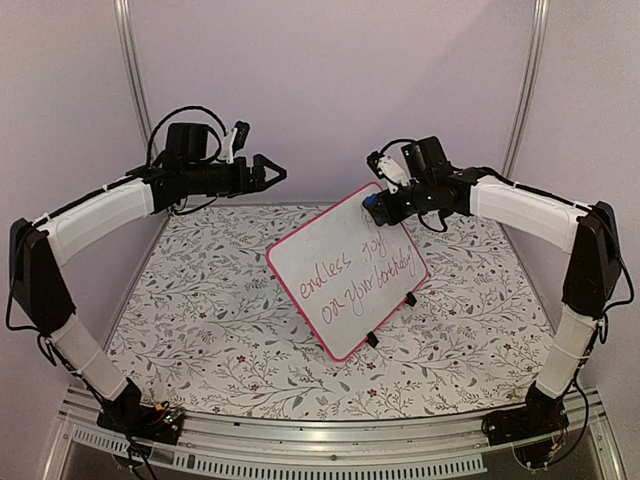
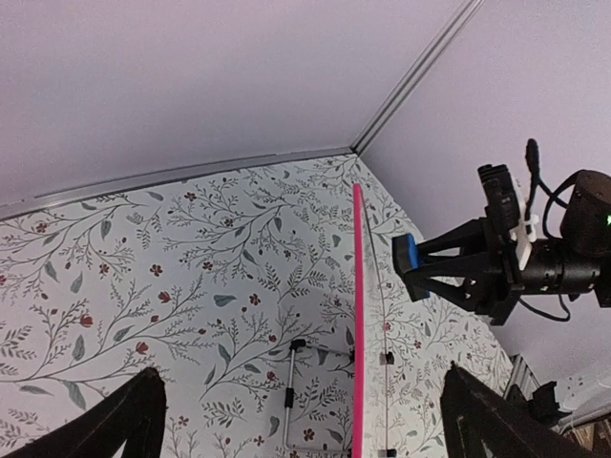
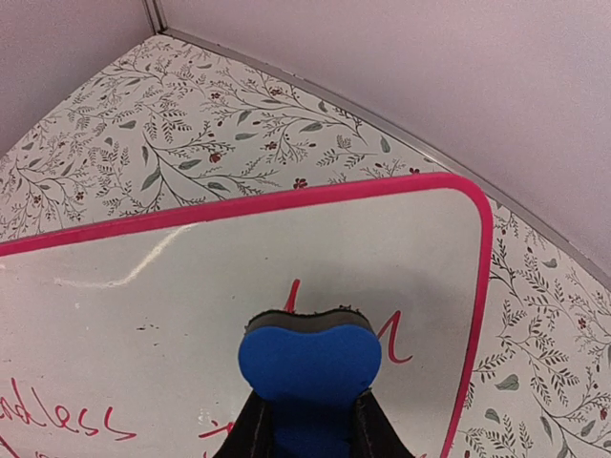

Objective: Erase the whiteboard
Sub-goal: Erase the whiteboard at the center of the board.

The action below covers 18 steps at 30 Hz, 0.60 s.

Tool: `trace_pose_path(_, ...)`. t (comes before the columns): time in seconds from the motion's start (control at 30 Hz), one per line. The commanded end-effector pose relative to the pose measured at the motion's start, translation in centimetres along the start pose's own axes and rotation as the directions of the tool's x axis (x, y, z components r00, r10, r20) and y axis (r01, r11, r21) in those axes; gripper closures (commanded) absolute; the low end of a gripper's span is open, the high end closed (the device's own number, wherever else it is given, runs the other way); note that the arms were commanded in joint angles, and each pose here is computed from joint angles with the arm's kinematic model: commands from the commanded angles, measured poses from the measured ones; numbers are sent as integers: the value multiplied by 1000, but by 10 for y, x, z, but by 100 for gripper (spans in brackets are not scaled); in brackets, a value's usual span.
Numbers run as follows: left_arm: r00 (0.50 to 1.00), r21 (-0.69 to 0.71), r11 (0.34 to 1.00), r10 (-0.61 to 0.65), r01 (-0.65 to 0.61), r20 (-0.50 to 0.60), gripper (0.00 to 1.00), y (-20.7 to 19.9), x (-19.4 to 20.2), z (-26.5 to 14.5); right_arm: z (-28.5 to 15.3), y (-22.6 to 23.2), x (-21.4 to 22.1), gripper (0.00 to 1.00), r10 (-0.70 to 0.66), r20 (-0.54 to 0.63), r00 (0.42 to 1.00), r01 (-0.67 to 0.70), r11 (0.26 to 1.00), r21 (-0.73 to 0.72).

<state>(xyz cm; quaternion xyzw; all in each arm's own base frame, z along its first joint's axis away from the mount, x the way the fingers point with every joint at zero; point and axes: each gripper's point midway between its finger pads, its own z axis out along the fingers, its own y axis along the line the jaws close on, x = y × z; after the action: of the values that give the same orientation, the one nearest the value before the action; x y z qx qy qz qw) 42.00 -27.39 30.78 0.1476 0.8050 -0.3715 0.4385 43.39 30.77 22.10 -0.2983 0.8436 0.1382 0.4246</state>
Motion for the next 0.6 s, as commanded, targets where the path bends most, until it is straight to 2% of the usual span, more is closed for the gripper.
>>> trace_pose_path(0.0, 999, 18, 1000, -18, 17, 45, 0, 6, -14, -11, -14, 3, -29, 100, -6, 60, 998, 8, 999, -31)
trace_pose_path(0.17, 999, 19, 999, -39, 38, 33, 0, 15, -11, -8, -15, 0, -38, 100, 10, 79, 997, -7, 999, -35)
trace_pose_path(0.57, 990, 64, 993, -102, 96, 98, 0, 42, -30, -31, -33, 0, -63, 100, 121, 177, 977, -111, 992, -66)
